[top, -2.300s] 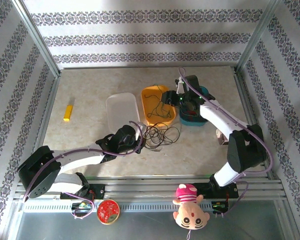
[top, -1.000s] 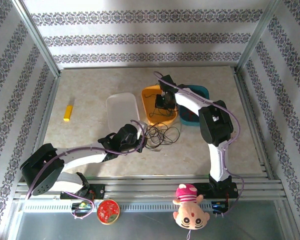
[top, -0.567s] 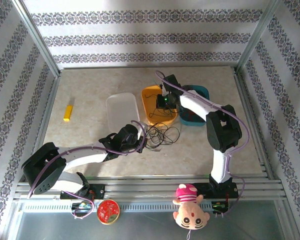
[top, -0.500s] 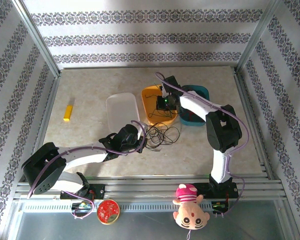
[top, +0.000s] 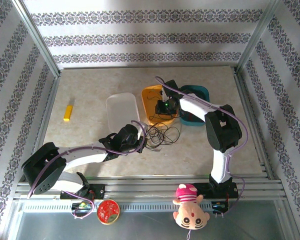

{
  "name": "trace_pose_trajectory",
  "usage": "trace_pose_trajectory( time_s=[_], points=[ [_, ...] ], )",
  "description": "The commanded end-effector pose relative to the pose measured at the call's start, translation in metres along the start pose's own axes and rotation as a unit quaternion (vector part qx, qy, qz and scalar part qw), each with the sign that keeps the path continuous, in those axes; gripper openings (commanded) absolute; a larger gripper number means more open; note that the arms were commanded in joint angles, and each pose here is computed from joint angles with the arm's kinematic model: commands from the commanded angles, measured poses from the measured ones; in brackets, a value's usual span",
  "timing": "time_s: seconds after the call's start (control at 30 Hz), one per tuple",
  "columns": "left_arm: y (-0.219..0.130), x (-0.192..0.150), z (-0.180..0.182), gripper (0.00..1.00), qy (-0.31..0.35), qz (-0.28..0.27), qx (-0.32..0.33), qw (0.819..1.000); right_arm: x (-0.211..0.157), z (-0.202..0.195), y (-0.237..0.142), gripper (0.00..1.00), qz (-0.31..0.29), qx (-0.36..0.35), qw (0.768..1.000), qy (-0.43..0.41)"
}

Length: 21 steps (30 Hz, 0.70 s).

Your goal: Untangle the cables

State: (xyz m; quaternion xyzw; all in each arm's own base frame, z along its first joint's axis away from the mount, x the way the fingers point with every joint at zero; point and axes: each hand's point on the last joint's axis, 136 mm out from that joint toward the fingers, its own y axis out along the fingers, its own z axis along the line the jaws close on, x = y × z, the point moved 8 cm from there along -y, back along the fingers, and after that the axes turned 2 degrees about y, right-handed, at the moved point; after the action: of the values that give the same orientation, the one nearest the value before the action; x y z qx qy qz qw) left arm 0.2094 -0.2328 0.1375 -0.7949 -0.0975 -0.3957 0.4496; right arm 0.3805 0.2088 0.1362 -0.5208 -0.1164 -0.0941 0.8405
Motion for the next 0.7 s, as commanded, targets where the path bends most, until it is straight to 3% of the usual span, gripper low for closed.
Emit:
trace_pose_trajectory(
  time_s=[0.0,0.13,0.37,0.53,0.67],
  points=[
    [-0.002,0.011,-0.002,0.0,0.007,-0.019,-0.001,1.0,0.005,0.009,-0.011,0.36,-0.034,0.012,0.999,-0.008],
    [-0.006,0.013,-0.002,0.0,0.01,-0.023,0.003,1.0,0.005,0.01,-0.034,0.42,-0.094,0.008,0.996,-0.004],
    [-0.019,0.022,-0.012,0.0,0.028,-0.033,-0.032,0.999,-0.021,0.005,-0.088,0.45,-0.186,0.009,0.983,0.0],
    [-0.049,0.049,-0.03,0.0,0.04,-0.063,-0.081,0.994,-0.051,-0.008,-0.107,0.45,-0.199,0.005,0.98,-0.011],
    [-0.092,0.088,-0.048,0.0,0.067,-0.125,-0.11,0.984,-0.073,-0.019,-0.112,0.46,-0.197,-0.001,0.98,-0.011]
  ],
)
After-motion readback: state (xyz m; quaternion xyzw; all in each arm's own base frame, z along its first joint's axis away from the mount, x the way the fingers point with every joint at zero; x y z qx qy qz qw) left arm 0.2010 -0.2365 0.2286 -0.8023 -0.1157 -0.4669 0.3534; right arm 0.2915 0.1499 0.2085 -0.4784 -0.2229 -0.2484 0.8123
